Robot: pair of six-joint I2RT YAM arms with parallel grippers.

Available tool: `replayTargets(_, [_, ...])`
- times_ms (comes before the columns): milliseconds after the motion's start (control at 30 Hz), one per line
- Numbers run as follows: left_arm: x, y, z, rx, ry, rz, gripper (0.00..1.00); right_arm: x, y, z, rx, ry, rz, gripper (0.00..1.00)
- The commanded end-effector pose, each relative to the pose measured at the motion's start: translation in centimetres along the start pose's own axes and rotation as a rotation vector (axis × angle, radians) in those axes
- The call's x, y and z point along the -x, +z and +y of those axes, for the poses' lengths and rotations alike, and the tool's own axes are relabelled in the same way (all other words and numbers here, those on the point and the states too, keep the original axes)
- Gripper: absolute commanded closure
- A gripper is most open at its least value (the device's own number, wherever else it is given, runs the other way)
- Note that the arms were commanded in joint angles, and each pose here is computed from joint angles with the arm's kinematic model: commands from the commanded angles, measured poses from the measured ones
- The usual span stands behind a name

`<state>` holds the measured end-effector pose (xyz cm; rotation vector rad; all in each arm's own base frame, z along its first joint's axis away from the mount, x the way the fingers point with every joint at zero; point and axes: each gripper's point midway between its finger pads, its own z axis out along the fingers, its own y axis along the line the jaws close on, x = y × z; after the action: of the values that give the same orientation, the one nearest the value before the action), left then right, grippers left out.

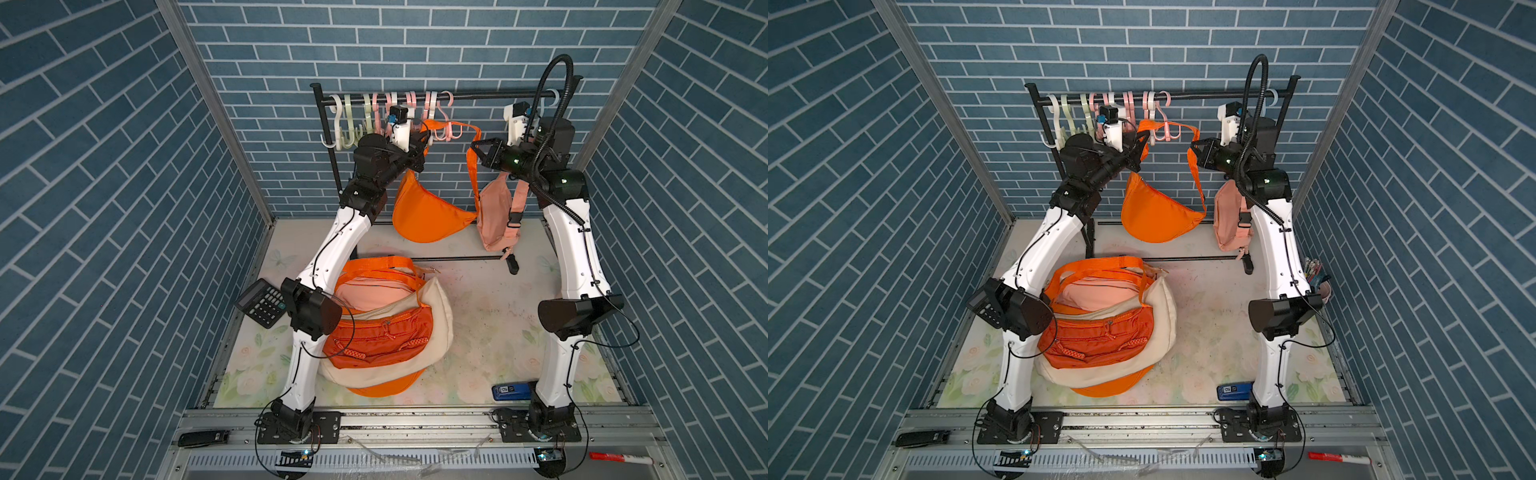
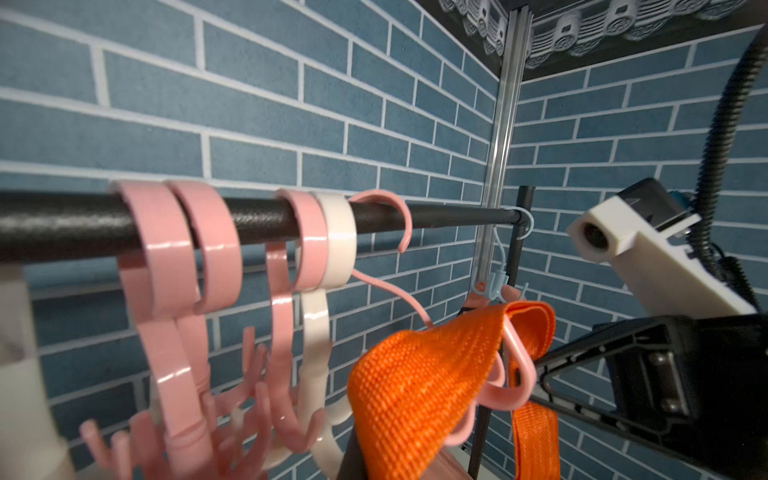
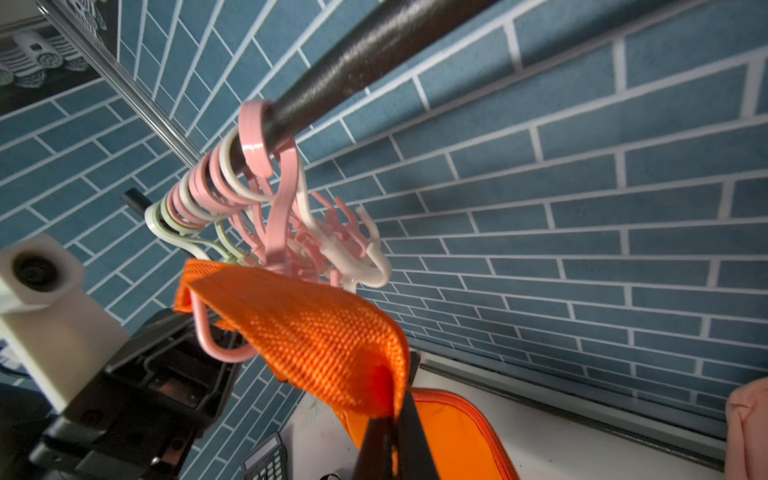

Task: Take the bag off the hook
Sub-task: Pick up the bag from the hook.

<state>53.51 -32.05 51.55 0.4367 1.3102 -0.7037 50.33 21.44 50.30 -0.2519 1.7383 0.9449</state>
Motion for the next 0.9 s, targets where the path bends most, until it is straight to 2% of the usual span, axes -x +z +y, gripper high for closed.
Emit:
replayTargets(0, [-0.1, -0.4, 0.4, 0.027, 0.015, 0.031, 1.0, 2.0, 0.3, 0.8, 0.056, 0.0, -0.079, 1.0])
replayTargets(167, [0.8, -0.8, 0.5, 0.05, 0.028, 0.028, 1.0, 2.7, 0.7, 0.6, 0.065, -0.004, -0.114, 1.0])
replayTargets(400, [-0.4, 0.1, 1.7, 0.071, 0.033, 0.039, 1.0, 3.4, 2.3, -1.2, 0.038, 0.002, -0.17, 1.0])
replayTargets(567, [0.2, 0.1, 1.9, 0.087, 0.05, 0.021, 1.0, 4.4, 2.5, -1.6, 0.03, -0.018, -0.218, 1.0])
replayTargets(767, [1.8, -0.5, 1.4, 0.078, 0.058, 0.0, 1.0, 5.3, 2.1, -1.2, 0.046, -0.041, -0.253, 1.0])
replayTargets(867, [3.3, -1.2, 0.8, 0.075, 0.064, -0.017, 1.0, 6.2, 0.9, 0.2, 0.057, -0.075, -0.272, 1.0])
